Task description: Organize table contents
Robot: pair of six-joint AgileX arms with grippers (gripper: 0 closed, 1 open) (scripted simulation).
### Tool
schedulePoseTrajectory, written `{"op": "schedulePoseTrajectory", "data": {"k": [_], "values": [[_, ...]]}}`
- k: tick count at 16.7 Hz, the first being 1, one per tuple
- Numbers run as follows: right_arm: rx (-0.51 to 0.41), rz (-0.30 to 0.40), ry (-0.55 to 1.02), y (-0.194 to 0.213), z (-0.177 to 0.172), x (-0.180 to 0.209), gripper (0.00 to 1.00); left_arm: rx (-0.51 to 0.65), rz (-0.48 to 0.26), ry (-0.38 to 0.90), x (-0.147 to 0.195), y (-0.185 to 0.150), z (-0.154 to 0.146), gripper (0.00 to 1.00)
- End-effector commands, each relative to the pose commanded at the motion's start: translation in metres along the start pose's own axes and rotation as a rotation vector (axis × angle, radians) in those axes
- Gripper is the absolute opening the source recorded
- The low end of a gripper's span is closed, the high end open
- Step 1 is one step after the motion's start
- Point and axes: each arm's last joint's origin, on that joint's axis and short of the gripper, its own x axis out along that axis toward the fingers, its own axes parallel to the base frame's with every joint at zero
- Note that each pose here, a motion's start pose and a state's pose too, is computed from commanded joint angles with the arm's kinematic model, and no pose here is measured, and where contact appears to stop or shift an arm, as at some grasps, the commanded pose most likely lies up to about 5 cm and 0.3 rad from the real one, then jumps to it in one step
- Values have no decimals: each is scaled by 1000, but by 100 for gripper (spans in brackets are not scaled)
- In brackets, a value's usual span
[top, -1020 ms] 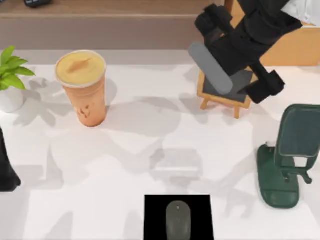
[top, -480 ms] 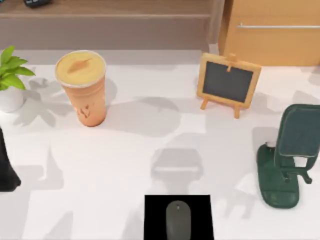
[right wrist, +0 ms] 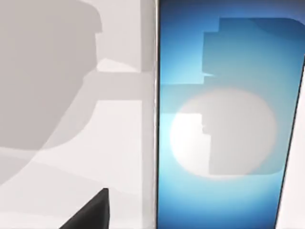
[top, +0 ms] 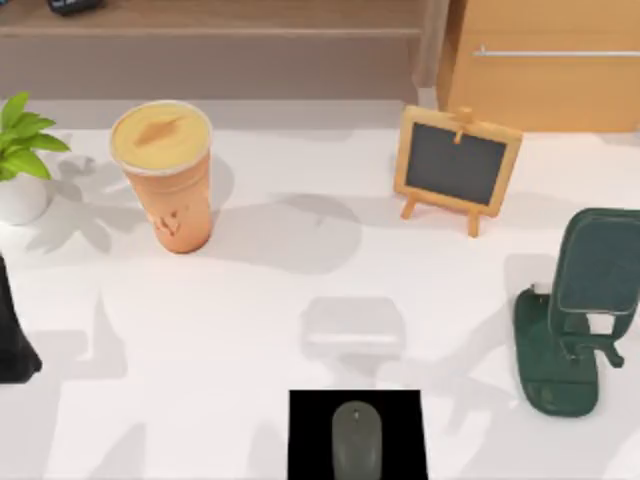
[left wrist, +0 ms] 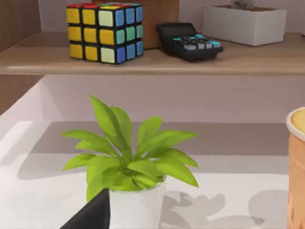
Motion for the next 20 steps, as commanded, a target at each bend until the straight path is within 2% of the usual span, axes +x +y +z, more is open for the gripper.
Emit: {"op": "schedulePoseTrajectory", "data": {"k": [4, 13, 18, 20], "values": [[-2, -3, -3, 0, 1, 0, 100, 0, 0, 0, 0, 0, 0, 100], [0, 0, 0, 0, 0, 65, 100, 0, 0, 0, 0, 0, 0, 100], [0, 0, 0, 0, 0, 70, 100, 0, 0, 0, 0, 0, 0, 100], [0, 0, 0, 0, 0, 70, 85, 0, 0, 0, 0, 0, 0, 100]]}}
